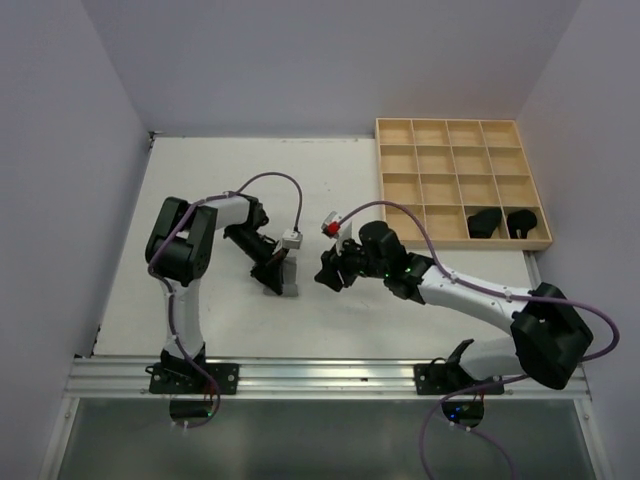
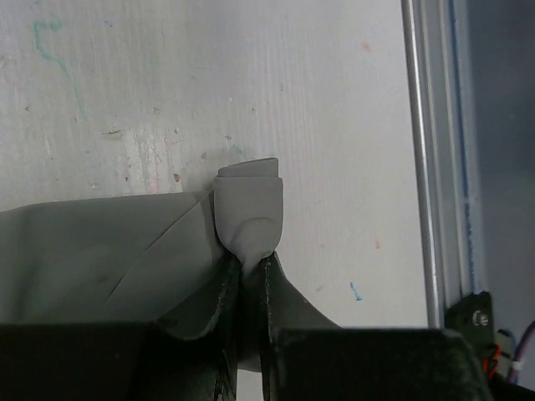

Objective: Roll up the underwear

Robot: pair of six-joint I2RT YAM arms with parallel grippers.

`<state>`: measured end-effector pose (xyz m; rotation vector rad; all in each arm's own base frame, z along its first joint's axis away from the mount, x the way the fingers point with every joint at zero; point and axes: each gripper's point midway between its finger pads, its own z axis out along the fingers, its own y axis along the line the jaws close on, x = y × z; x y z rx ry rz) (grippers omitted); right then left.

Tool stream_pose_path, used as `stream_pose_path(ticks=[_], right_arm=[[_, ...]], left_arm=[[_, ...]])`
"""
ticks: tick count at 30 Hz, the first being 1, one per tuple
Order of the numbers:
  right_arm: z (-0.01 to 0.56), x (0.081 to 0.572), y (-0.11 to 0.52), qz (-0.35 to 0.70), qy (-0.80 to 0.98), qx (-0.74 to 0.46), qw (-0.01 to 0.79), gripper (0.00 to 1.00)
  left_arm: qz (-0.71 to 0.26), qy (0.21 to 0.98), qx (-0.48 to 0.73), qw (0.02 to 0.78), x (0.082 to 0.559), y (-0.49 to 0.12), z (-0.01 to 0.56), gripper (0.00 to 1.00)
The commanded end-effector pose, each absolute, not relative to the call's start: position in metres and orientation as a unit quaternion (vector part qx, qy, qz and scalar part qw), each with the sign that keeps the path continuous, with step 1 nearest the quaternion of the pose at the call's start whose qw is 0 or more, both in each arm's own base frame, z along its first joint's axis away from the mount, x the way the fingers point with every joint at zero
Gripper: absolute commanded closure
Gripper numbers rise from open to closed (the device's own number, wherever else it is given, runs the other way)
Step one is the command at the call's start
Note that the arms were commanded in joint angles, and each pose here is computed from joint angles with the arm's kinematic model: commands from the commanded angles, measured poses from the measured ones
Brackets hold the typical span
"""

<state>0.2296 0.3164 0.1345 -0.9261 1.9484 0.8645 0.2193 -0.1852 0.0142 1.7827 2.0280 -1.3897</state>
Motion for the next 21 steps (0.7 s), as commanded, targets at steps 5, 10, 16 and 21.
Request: stream_pose_path(ticks=[5,10,16,21], right_arm=[[0.117,0.213,0.363,0.282,0.705,-0.500,0.416,0.48],[0.100,0.208,0.405,0.276,0.651,-0.574,0.413,0.45],[0.065,0.194,0.428,0.270,0.623,-0.625,0.386,0.43],[0.042,0.187,0.434,0.270,0.617,-0.640,0.369,0.44]], left_arm=[[-0.450,0.665,0.594,-0.055,0.204,-0.155,-0.023,0.89],[-0.449,0.665,0.594,-0.055,0.207,-0.157,-0.024,0.86],[-0.452,0.663,0.594,-0.057,0.207,-0.156,-0.024,0.81],[-0.453,0.662,0.594,-0.058,0.208,-0.157,-0.025,0.79]])
